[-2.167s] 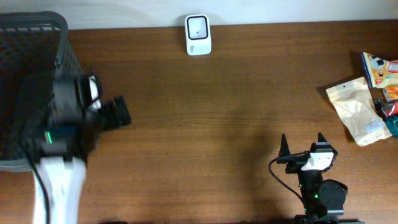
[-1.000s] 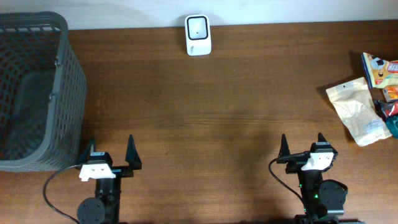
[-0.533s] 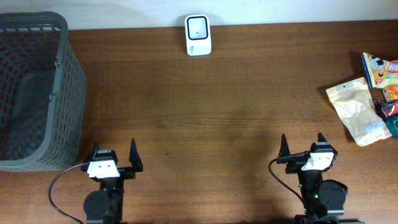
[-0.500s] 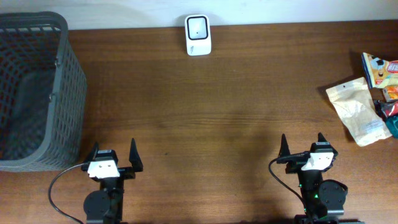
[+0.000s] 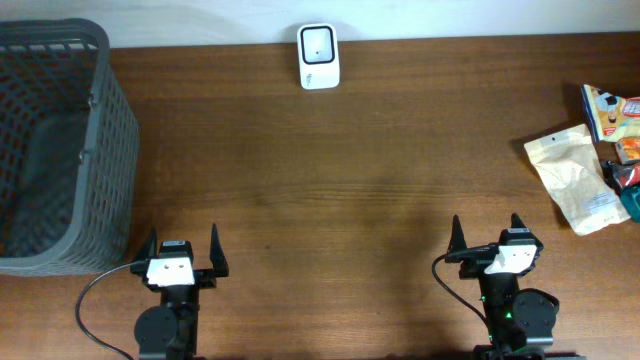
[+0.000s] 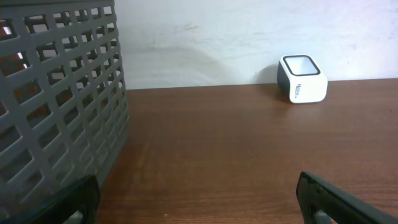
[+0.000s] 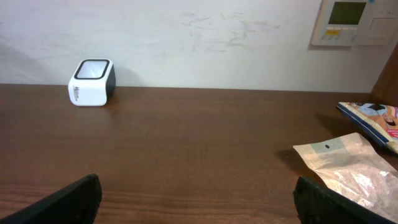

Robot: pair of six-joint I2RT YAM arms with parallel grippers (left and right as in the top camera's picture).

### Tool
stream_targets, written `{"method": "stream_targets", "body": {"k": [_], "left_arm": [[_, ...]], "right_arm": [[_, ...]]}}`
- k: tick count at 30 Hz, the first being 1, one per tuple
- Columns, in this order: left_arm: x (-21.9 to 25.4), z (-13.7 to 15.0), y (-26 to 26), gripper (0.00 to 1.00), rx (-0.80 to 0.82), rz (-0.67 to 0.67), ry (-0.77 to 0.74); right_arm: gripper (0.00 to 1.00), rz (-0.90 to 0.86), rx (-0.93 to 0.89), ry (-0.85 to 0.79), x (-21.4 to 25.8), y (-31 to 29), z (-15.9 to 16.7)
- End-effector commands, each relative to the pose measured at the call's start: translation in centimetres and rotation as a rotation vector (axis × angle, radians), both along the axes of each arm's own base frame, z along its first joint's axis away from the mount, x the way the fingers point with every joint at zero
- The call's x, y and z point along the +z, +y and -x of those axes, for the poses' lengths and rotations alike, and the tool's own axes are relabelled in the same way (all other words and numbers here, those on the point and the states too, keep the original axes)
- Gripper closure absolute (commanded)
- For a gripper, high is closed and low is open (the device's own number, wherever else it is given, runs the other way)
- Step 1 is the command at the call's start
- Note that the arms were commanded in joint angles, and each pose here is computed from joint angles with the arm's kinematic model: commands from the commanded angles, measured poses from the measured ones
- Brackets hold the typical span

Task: Scan the item barcode

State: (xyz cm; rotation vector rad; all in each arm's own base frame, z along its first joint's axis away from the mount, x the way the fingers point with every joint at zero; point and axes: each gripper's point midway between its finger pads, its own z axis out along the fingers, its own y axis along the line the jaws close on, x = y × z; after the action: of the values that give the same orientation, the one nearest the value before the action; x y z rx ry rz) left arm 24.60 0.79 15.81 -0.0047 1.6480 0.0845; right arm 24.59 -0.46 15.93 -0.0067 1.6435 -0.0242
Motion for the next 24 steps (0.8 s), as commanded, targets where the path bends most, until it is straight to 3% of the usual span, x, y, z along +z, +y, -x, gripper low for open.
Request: {"method": "stream_targets", "body": {"k": [1,10,16,24], "left_arm": [[-0.1,0.0,-0.1,0.01,-0.006,-0.017,0.001],[-0.1,0.0,0.2,0.01,0.01,0.0,-0.001],[0.1,0.1,1.2,0.01,0.078,0.099,-0.017],[0.0,0.1,1.0,0.01,0.066,0.088,-0.013]], "right_arm": [[0.02,-0.01,-0.018,0.004,-0.3,-0.3,0.0],[0.02,-0.01,-0.018,0.004,-0.3,-0.3,0.0],[0.02,-0.01,-0.018,0.004,-0.3,-0.3,0.0],[0.02,-0.01,-0.018,0.004,-0.3,-0.3,0.0]]}}
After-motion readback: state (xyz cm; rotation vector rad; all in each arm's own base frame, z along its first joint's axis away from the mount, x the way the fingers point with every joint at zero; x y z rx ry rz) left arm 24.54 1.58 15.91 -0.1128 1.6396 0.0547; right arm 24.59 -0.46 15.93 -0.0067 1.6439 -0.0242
